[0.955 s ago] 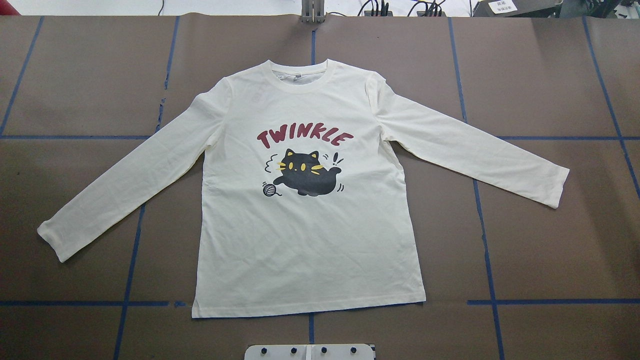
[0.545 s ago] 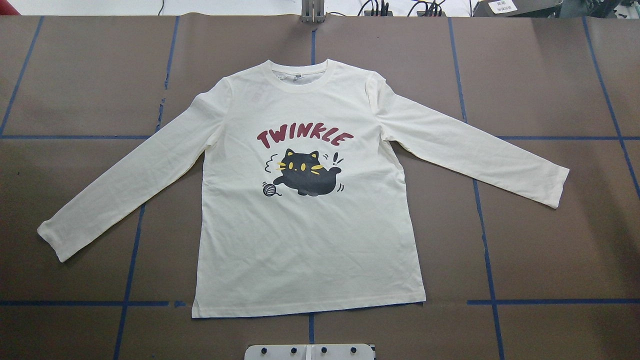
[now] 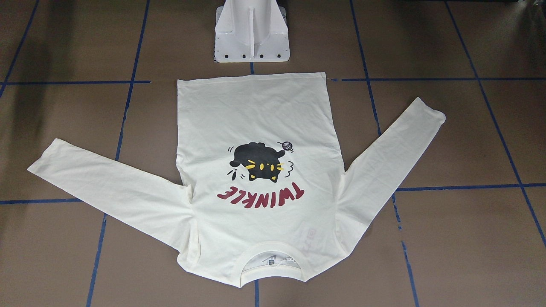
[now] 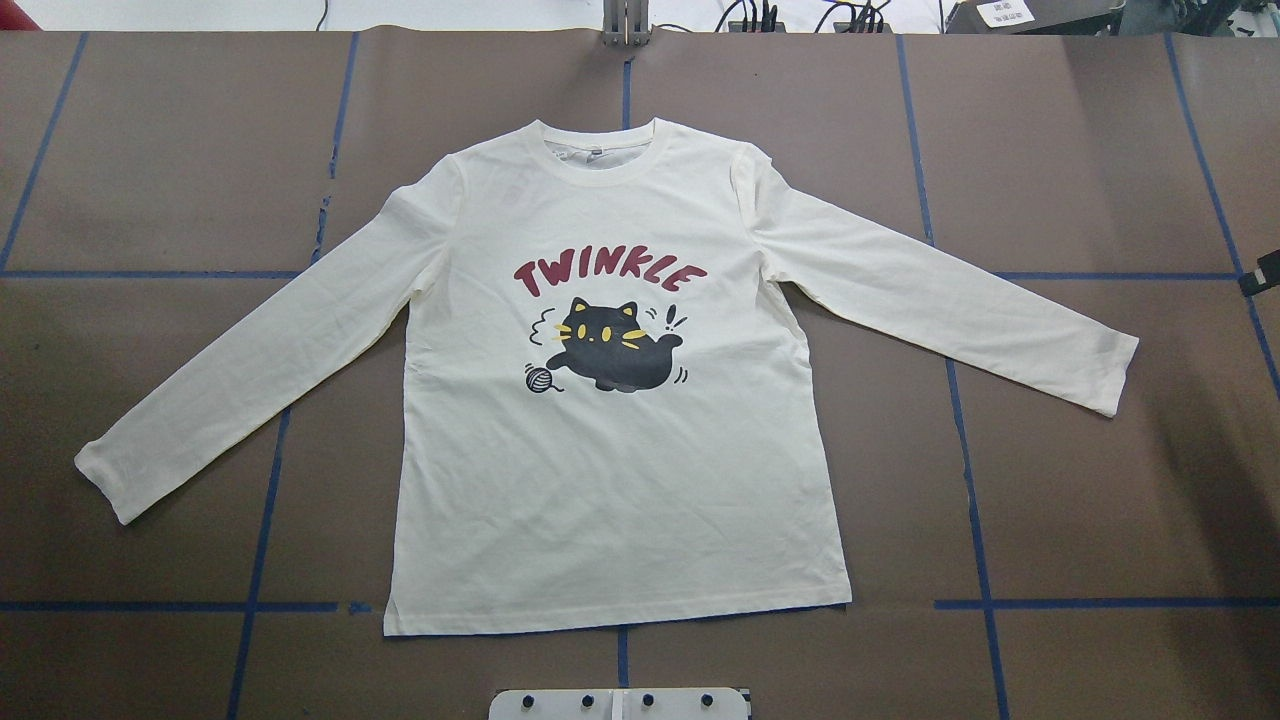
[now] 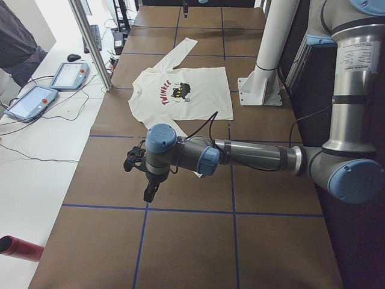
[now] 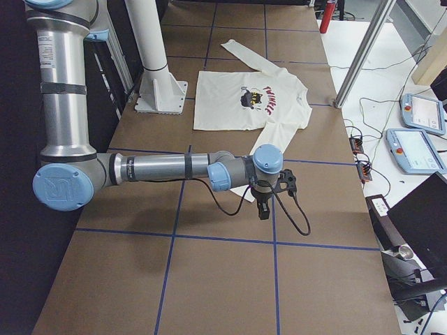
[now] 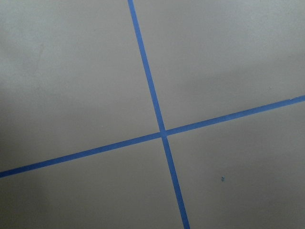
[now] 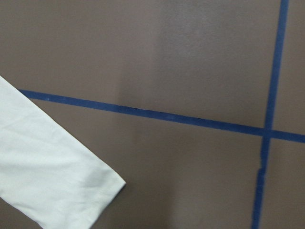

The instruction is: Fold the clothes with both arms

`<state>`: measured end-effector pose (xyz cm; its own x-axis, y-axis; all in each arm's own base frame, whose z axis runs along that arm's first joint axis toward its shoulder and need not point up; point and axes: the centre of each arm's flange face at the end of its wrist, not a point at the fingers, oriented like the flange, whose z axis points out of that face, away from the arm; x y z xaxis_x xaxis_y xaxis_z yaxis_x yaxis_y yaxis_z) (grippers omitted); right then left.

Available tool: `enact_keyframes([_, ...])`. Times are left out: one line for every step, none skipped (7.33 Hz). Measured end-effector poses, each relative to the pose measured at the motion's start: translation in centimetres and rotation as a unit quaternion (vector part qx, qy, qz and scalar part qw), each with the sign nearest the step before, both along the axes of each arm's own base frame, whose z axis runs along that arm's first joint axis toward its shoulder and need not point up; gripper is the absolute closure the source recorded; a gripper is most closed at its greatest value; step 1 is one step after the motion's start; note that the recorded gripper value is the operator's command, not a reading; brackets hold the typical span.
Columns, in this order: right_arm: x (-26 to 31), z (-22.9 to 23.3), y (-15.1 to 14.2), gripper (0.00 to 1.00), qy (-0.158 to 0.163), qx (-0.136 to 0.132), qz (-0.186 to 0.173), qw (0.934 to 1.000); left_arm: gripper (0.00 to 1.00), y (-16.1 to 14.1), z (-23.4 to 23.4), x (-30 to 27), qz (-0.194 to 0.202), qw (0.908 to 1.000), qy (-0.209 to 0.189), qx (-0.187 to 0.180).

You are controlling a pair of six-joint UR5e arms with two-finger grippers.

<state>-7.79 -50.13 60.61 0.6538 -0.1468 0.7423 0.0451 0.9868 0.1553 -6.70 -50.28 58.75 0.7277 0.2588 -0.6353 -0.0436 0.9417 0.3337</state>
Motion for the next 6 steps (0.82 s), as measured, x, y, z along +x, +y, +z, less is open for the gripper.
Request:
enact_keyframes([-4.1, -0.5, 0.6, 0.0, -0.002, 0.0, 0.002, 1.0, 0.0, -0.3, -0.2, 0.0, 0.0, 1.0, 0.0, 0.002])
enact_keyframes([-7.3, -0.7, 1.0, 0.0, 0.003, 0.001, 0.0, 1.0, 0.0, -0.4, -0.2, 0.1, 0.001, 1.0, 0.0, 0.002])
enact_keyframes([-9.7, -0.5, 0.9, 0.0, 0.009, 0.0, -0.004, 1.0, 0.0, -0.4, -0.1, 0.1, 0.002, 1.0, 0.0, 0.001])
enact_keyframes([-11.3, 0.0, 0.6, 0.0, 0.014, -0.005, -0.009, 0.9999, 0.0, -0.5, 0.0, 0.2, 0.002, 1.0, 0.0, 0.0])
enact_keyframes([-12.3, 0.6, 0.6, 0.0, 0.017, -0.011, -0.015, 0.9997, 0.0, -0.5, 0.0, 0.2, 0.002, 1.0, 0.0, 0.0])
enact_keyframes([-12.9, 0.9, 0.8, 0.0, 0.017, -0.016, -0.02, 0.9995, 0.0, -0.5, 0.0, 0.2, 0.003, 1.0, 0.0, 0.001])
